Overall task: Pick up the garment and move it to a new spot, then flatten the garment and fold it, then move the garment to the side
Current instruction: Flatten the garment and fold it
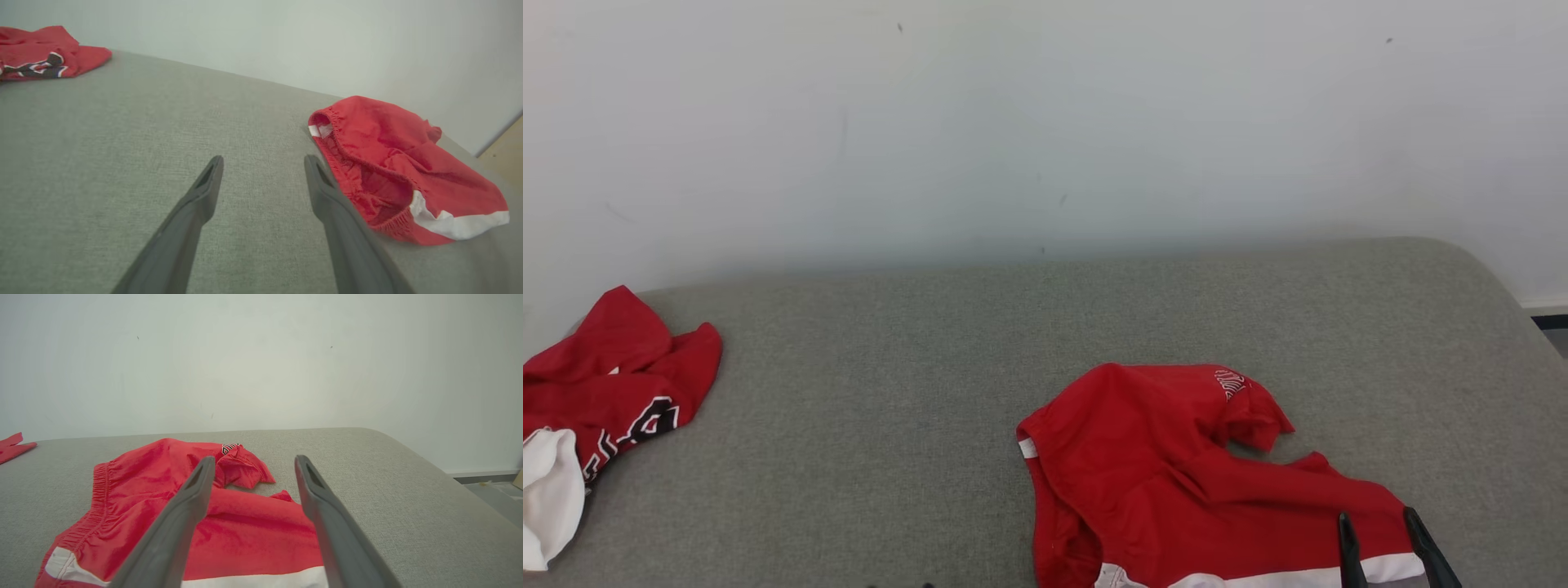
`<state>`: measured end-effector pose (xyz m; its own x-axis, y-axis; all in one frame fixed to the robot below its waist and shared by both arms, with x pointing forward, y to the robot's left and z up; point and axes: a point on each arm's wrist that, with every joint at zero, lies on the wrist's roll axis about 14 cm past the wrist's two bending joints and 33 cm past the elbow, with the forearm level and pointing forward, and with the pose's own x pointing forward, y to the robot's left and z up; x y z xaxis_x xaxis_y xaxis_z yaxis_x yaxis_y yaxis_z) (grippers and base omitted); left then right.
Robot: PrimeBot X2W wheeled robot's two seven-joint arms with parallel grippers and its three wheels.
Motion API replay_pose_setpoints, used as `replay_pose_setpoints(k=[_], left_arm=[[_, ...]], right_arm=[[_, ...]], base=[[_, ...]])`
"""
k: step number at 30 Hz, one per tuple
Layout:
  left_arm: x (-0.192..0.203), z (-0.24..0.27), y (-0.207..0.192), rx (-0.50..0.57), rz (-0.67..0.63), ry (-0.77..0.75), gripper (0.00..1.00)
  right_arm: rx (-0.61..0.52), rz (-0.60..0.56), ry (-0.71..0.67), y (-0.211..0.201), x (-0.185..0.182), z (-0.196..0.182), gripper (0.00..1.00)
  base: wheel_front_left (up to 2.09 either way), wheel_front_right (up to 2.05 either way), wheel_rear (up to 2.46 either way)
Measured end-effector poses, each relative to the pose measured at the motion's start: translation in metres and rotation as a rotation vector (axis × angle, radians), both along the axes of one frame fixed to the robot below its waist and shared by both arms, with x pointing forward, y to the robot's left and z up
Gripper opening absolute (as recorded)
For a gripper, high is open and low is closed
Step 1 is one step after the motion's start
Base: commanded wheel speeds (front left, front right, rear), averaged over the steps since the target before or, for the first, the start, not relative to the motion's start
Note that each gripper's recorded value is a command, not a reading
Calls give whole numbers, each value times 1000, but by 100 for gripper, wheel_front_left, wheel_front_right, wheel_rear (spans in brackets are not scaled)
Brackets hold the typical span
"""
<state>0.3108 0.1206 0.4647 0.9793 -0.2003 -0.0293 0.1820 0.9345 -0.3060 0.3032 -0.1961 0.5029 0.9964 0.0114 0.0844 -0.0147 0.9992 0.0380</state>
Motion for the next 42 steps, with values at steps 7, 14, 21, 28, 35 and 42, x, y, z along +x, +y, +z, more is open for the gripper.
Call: replay_pose_setpoints(k=[7, 14, 21, 28, 35, 42], left_arm=[[16, -10, -83, -28, -270, 87, 100], [23, -18, -129, -3, -444, 127, 100], [24, -33, -159, 14, -557, 195, 100], [32, -48, -170, 24, -596, 245, 100], [35, -51, -168, 20, -585, 251, 0], [60, -44, -137, 12, -463, 214, 0]], right_arm=[[3, -44, 6, -11, -6, -2, 100], [0, -128, 15, -34, -19, -4, 100], [4, -203, 30, -53, -33, -9, 100], [11, -243, 55, -62, -39, -14, 100], [16, -238, 55, -61, -36, -14, 100], [17, -209, 55, -54, -29, -14, 100]], base=[[0, 0, 0], [0, 0, 0], [0, 0, 0], [0, 0, 0], [0, 0, 0], [0, 0, 0]])
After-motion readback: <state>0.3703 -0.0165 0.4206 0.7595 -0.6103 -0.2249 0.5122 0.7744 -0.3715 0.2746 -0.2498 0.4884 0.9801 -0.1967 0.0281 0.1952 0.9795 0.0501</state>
